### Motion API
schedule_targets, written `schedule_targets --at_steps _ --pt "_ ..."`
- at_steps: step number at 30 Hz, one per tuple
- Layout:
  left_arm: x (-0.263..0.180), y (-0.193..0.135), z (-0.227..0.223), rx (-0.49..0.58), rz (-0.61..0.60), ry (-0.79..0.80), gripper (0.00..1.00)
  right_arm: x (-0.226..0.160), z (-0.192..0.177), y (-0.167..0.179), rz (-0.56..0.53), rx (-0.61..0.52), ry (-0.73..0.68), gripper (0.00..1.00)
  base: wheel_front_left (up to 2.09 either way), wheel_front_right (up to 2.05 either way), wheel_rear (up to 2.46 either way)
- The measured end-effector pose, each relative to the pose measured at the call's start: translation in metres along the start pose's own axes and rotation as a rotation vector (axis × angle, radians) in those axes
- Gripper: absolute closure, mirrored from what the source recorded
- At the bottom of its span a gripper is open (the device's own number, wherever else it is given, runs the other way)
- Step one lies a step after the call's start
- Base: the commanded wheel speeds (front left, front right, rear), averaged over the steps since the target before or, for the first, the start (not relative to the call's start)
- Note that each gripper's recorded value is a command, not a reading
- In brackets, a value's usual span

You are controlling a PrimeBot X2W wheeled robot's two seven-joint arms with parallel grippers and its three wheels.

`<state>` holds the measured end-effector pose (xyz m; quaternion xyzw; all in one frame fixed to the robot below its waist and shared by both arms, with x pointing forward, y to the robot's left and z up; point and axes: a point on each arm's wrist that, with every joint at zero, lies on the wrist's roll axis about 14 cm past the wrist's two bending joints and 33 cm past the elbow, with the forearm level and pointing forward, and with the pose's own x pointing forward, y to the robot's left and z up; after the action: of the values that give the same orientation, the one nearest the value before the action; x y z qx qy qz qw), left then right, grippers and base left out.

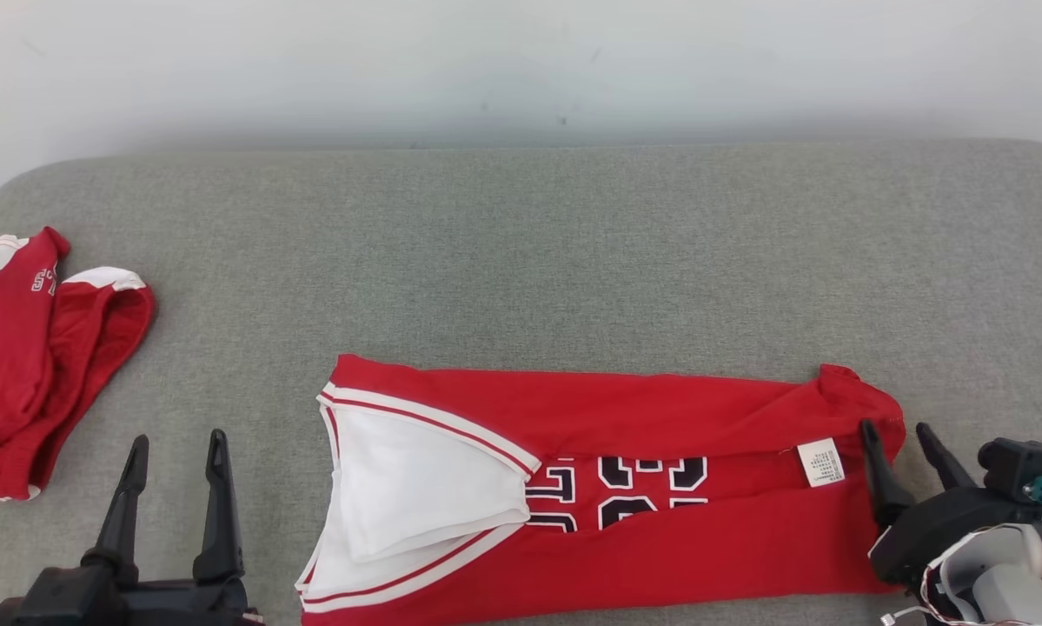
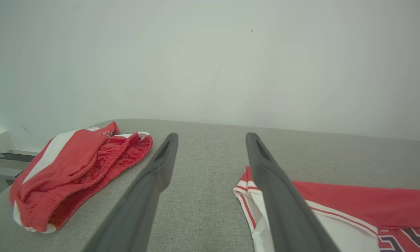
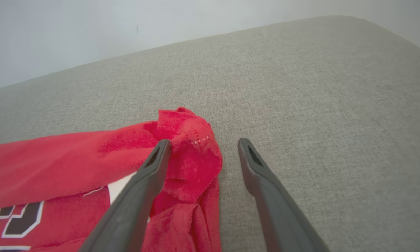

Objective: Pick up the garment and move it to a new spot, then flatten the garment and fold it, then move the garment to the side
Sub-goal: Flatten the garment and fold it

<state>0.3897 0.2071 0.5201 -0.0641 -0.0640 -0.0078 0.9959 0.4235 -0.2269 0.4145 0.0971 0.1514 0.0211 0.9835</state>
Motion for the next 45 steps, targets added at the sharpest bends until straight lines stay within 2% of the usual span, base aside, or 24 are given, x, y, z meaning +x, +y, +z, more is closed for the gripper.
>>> schedule_targets --at_steps 9,10,11,12,19,23,27,28,32,37,45 --pt "-0.012 0.009 -0.01 0.035 0.039 0.032 0.0 0.005 -0.032 0.014 0.006 0.032 0.131 0.0 0.0 0.0 0.0" --pt "-0.013 0.009 -0.011 0.034 0.042 0.035 0.0 0.004 -0.037 0.014 0.005 0.035 0.149 0.28 0.0 0.0 0.0" --pt "-0.015 0.01 -0.012 0.03 0.043 0.037 0.0 0.003 -0.04 0.015 0.005 0.041 0.159 0.62 0.0 0.0 0.0" --pt "-0.016 0.01 -0.012 0.029 0.047 0.039 0.0 0.003 -0.04 0.016 0.006 0.043 0.168 1.0 0.0 0.0 0.0" --pt "-0.018 0.009 -0.011 0.023 0.053 0.033 0.0 0.002 -0.032 0.012 -0.001 0.057 0.133 1.0 0.0 0.0 0.0" --pt "-0.018 0.007 -0.01 0.02 0.046 0.031 0.0 -0.002 -0.019 -0.012 -0.048 0.036 0.097 1.0 0.0 0.0 0.0" --pt "-0.021 0.004 -0.01 0.019 0.042 0.033 0.0 -0.012 0.009 -0.061 -0.147 -0.004 0.041 1.0 0.0 0.0 0.0" --pt "-0.021 0.002 -0.009 0.017 0.036 0.027 0.0 -0.02 0.019 -0.082 -0.191 -0.023 0.028 1.0 0.0 0.0 0.0" --pt "-0.022 -0.001 -0.008 0.013 0.027 0.025 0.0 -0.026 0.031 -0.094 -0.211 -0.044 0.009 1.0 0.0 0.0 0.0" --pt "-0.021 -0.007 -0.009 0.008 0.012 0.026 0.0 -0.021 0.042 -0.072 -0.149 -0.04 -0.027 1.0 0.0 0.0 0.0" --pt "-0.021 -0.013 -0.011 0.001 -0.006 0.032 0.0 -0.004 0.04 0.029 0.099 -0.003 -0.046 1.0 0.0 0.0 0.0"
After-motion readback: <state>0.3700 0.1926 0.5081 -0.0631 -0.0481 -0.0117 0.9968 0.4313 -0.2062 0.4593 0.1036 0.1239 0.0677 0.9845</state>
